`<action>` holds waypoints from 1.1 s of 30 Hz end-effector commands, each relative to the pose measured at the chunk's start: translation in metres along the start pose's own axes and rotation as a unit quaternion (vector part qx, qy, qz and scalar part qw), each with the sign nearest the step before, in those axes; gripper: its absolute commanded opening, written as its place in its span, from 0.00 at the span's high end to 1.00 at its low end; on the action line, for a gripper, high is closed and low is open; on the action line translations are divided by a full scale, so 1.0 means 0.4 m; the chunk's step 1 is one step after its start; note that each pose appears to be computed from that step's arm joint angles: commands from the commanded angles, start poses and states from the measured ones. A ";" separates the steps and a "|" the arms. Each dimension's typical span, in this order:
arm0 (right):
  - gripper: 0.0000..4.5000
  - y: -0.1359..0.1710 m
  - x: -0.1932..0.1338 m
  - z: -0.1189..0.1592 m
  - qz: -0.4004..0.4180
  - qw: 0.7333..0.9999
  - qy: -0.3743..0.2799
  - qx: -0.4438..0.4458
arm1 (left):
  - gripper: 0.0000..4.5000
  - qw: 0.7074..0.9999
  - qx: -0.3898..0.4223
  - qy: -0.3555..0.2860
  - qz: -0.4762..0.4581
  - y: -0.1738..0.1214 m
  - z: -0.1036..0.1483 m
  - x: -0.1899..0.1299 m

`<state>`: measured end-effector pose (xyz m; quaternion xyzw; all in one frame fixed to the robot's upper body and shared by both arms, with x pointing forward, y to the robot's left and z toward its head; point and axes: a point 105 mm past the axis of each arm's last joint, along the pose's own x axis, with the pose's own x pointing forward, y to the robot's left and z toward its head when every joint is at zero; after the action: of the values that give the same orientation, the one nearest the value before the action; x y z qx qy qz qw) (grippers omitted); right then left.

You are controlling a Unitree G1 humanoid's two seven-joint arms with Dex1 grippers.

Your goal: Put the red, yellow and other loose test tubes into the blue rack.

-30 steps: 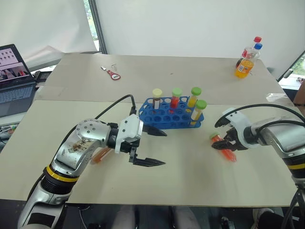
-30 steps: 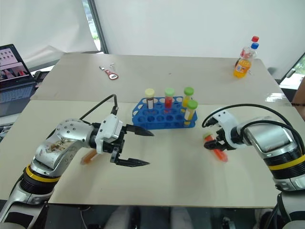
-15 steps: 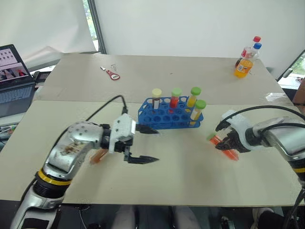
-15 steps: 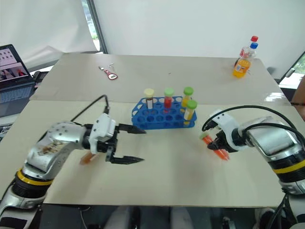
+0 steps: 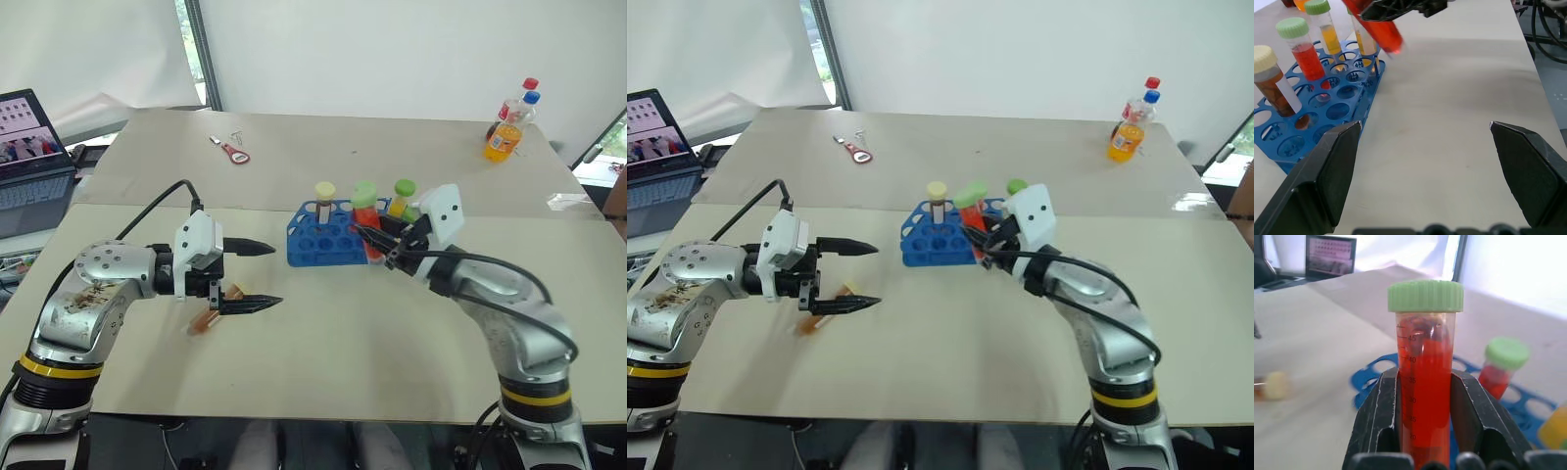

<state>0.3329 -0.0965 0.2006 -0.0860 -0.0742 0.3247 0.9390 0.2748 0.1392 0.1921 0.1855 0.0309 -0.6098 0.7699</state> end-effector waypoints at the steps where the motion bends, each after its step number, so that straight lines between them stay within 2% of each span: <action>1: 0.78 -0.026 0.030 0.013 -0.050 0.997 -0.048 -0.019 | 0.00 1.000 0.022 -0.012 -0.007 -0.007 0.041 -0.001; 13: 0.78 -0.038 0.101 -0.045 -0.123 0.990 -0.074 0.006 | 0.00 0.999 0.013 -0.033 0.005 -0.004 0.066 0.047; 19: 0.78 -0.037 0.098 -0.062 -0.141 0.987 -0.078 0.005 | 0.00 0.998 -0.015 -0.048 0.038 0.019 0.091 0.063; 26: 0.78 -0.032 0.097 -0.088 -0.192 0.975 -0.100 0.048 | 0.00 0.994 -0.045 -0.071 0.069 0.026 0.107 0.075; 32: 0.78 0.001 0.099 -0.094 -0.181 0.975 -0.115 0.060 | 0.00 0.992 -0.052 -0.074 0.089 0.034 0.103 0.077; 33: 0.67 0.000 0.097 -0.095 -0.183 0.974 -0.115 0.067 | 0.00 0.992 -0.054 -0.074 0.090 0.034 0.101 0.076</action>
<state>0.3739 -0.0778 0.1549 0.0219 -0.1478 0.1575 0.9762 0.2922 0.1007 0.2128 0.0948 0.0139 -0.5478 0.8311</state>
